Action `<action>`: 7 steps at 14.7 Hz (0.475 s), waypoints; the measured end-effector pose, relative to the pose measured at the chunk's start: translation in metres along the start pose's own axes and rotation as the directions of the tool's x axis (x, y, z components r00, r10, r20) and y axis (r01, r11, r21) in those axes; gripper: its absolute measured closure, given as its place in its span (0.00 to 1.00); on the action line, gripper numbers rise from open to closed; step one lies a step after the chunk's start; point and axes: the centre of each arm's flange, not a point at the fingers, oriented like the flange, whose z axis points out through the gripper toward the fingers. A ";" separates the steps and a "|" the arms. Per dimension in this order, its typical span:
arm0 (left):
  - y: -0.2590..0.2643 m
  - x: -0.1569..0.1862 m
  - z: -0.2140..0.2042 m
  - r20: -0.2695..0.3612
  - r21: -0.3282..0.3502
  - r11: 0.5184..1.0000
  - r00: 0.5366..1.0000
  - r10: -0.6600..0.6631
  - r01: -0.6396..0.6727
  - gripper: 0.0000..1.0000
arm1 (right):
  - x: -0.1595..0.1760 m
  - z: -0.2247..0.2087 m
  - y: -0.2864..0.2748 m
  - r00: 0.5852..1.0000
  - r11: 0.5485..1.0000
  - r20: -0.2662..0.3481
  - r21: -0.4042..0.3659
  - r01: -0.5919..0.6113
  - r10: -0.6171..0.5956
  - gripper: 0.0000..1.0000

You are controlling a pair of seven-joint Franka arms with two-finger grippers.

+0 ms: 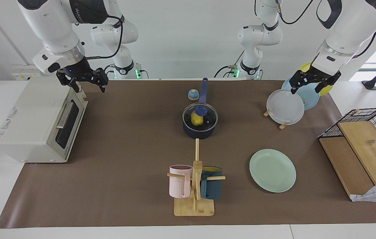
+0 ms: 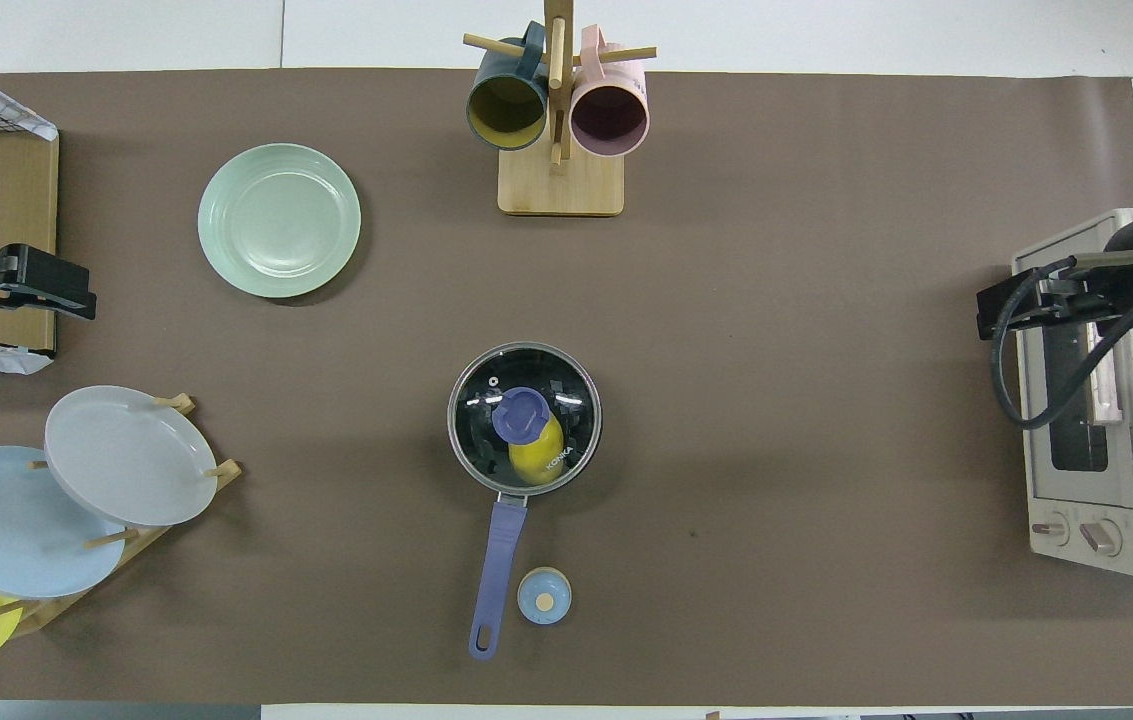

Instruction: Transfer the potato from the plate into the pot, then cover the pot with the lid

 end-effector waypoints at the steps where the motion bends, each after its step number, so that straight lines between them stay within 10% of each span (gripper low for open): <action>1: 0.000 0.000 0.000 0.000 0.000 1.000 1.000 0.000 0.000 0.00 | 0.000 0.000 0.002 1.000 1.000 0.000 -0.001 -0.003 0.003 0.00; 7: 0.000 0.000 0.000 0.000 0.000 1.000 1.000 -0.001 0.001 0.00 | 0.000 0.001 0.050 1.000 1.000 -0.012 0.003 0.013 -0.013 0.00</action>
